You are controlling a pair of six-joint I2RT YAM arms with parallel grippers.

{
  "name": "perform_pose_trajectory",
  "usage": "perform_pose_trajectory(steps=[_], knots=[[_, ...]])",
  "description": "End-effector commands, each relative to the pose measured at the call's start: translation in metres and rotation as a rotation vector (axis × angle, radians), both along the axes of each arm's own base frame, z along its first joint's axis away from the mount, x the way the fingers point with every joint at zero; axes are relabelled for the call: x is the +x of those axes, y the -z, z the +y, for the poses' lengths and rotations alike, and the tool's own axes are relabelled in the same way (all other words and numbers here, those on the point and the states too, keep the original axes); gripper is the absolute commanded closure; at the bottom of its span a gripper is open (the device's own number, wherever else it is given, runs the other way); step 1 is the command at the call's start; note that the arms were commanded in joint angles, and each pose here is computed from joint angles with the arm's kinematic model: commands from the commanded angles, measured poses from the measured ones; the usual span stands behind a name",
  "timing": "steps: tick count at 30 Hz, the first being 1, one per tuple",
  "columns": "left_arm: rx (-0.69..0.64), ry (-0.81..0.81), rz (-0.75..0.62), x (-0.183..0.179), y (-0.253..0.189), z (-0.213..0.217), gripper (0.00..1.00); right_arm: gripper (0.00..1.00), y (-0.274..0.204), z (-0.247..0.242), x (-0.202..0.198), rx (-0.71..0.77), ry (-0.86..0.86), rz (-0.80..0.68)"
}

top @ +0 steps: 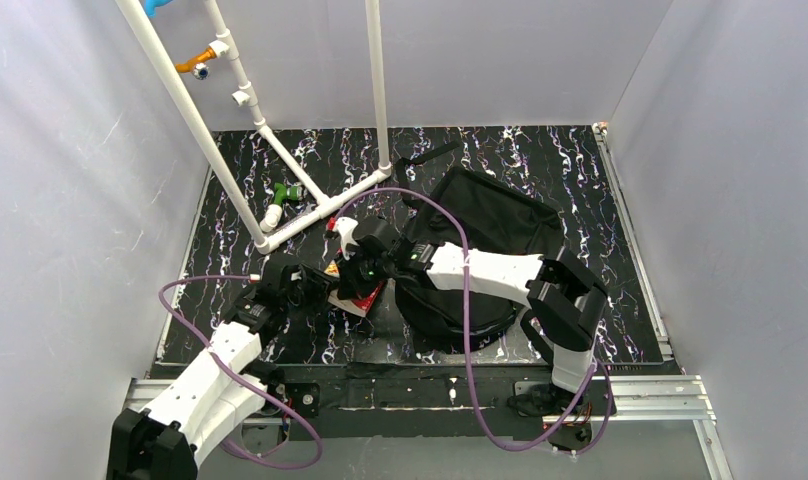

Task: Pack the student bag
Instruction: Pick up the book from the center of the board.

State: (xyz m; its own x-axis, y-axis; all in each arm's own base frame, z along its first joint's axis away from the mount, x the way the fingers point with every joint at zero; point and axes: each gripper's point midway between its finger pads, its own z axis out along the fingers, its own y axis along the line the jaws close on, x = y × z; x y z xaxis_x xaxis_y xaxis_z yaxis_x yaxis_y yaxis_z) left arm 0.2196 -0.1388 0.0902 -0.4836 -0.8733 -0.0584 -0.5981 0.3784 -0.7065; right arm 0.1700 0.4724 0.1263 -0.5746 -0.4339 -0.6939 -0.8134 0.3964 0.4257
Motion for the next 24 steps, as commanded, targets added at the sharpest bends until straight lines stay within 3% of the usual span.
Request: perform_pose_trajectory(steps=[1,5,12,16,20,24], knots=[[-0.003,0.026,-0.025,0.006,-0.014,-0.005,0.55,0.9,-0.003,0.003,-0.022,-0.064,-0.093,-0.048],[-0.004,0.04,-0.017,0.005,-0.014,-0.007,0.63,0.85,0.002,0.001,-0.022,-0.115,-0.094,-0.099],[0.006,0.017,-0.004,0.0,-0.009,-0.001,0.77,0.63,-0.005,0.008,-0.033,-0.042,-0.124,-0.053],[0.033,0.021,-0.006,-0.003,-0.005,0.003,0.93,0.53,-0.005,0.004,-0.036,-0.046,-0.117,-0.036],[0.077,0.041,-0.006,-0.005,-0.006,0.007,1.0,0.29,-0.02,-0.013,-0.029,-0.089,-0.093,-0.1],[0.109,0.089,-0.024,-0.006,-0.011,0.006,1.0,0.04,-0.046,-0.053,-0.015,-0.192,-0.033,-0.213]])
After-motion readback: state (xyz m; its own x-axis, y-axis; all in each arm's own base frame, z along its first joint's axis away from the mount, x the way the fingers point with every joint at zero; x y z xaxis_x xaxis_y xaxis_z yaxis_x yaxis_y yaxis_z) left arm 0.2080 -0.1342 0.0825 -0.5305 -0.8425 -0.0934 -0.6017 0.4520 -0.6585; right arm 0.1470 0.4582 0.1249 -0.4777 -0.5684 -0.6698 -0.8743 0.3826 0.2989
